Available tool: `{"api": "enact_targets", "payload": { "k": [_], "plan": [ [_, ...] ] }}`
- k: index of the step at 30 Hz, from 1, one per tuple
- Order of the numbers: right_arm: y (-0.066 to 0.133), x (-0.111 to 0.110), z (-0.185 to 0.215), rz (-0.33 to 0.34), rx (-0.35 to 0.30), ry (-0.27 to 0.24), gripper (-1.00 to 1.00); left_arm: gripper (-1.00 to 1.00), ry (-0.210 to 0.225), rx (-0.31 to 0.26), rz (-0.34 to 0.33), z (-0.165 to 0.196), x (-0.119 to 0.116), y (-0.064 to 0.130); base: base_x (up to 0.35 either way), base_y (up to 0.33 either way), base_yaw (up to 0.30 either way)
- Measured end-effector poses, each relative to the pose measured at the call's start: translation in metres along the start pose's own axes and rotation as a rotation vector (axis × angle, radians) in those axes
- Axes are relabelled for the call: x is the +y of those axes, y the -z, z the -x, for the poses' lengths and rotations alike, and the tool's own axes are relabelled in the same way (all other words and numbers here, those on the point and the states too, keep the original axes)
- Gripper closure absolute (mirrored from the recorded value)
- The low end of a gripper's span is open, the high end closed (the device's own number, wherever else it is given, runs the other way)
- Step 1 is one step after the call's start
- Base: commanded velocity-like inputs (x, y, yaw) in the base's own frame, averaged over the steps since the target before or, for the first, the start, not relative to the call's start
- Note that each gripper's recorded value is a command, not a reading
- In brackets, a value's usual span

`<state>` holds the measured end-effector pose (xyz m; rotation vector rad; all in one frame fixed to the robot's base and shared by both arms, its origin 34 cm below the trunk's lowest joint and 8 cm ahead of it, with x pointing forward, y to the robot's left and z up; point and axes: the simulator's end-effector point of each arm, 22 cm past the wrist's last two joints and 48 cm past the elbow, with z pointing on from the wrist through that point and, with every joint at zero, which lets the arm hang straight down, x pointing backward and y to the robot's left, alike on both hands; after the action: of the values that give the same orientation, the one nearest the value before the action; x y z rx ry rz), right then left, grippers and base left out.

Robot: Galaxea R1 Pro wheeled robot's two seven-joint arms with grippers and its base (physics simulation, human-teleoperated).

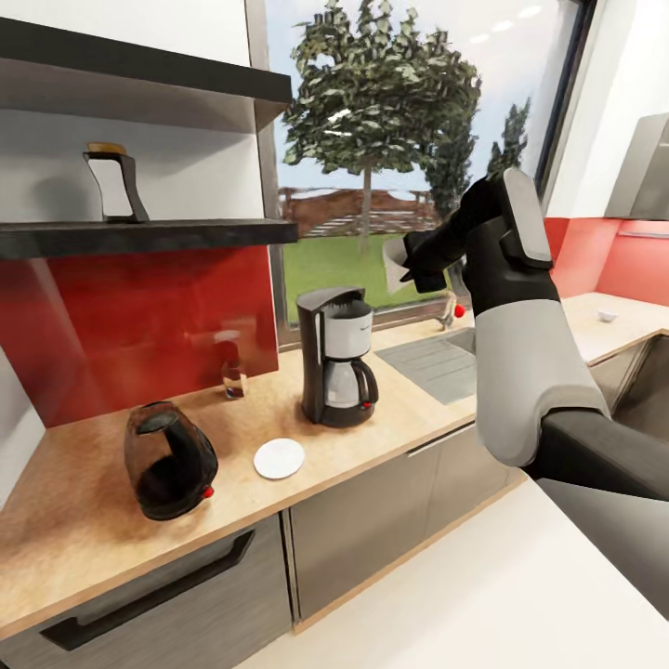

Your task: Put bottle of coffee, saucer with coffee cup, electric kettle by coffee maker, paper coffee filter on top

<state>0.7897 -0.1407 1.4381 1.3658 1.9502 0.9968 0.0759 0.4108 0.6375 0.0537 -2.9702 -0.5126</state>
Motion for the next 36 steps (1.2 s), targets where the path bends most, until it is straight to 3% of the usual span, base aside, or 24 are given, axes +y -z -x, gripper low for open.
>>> {"api": "enact_targets", "payload": {
  "k": [13,21,36],
  "plan": [
    [-0.012,-0.014,-0.002,-0.053,0.011,-0.001,1.00,-1.00,-0.005,0.010,-0.002,-0.005,-0.001,0.000,0.064,0.033,0.000],
    [-0.013,-0.015,-0.002,-0.057,0.012,0.000,1.00,-1.00,-0.006,0.012,-0.006,-0.006,-0.004,0.000,0.223,0.132,0.000],
    [-0.015,-0.017,-0.002,-0.062,0.013,-0.002,1.00,-1.00,-0.005,0.013,-0.007,-0.006,-0.005,0.000,0.057,0.089,0.000]
  ]
}}
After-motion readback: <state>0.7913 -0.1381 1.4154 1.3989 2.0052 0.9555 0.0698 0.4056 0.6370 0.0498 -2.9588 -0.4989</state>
